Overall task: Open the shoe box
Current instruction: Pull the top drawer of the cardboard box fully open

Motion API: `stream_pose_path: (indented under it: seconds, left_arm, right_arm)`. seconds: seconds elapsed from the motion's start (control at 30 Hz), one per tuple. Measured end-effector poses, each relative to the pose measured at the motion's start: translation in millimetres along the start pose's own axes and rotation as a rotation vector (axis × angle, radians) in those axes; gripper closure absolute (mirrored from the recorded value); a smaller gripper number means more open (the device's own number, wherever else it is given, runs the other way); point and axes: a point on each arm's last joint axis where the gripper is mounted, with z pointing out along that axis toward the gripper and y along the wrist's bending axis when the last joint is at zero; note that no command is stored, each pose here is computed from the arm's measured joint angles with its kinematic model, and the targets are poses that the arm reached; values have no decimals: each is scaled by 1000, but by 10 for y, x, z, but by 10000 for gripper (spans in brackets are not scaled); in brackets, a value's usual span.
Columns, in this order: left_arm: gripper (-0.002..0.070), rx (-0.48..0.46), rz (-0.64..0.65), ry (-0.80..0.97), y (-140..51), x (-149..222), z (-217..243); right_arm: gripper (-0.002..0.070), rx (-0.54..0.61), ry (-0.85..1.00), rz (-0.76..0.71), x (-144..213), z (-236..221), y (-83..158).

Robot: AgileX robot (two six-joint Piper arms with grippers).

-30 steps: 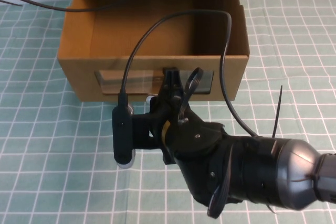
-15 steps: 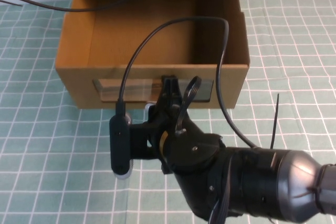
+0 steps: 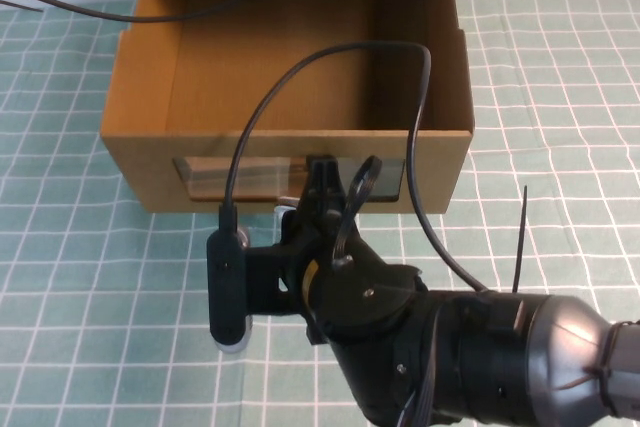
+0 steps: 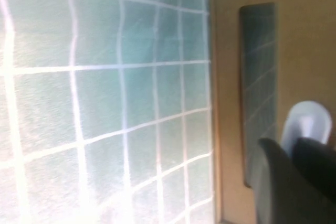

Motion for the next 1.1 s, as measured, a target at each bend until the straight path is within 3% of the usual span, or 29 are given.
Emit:
stream_pose_path:
  seconds: [0.3, 0.43, 0.53, 0.87, 0.93, 1.1]
  left_arm:
    - [680, -42, 46, -1, -90, -96, -107]
    - [680, -114, 95, -10, -159, -184, -272]
    - [680, -165, 135, -23, -325, -263, -466]
    - [680, -273, 294, -178, -1443, -489, -1420]
    - [680, -288, 323, -209, -1684, -473, -1612]
    - [680, -346, 395, -263, -2324, -250, -2125]
  right_arm:
    - [367, -24, -68, 89, -30, -156, -101]
    - [339, -42, -191, 179, -81, -396, -280]
    - [338, -65, -295, 278, -103, -632, -435]
    - [374, 36, -440, 483, 173, -1444, -1009]
    - [423, 62, -431, 534, 299, -1609, -1106]
    - [636, 122, -429, 725, 779, -2192, -1355]
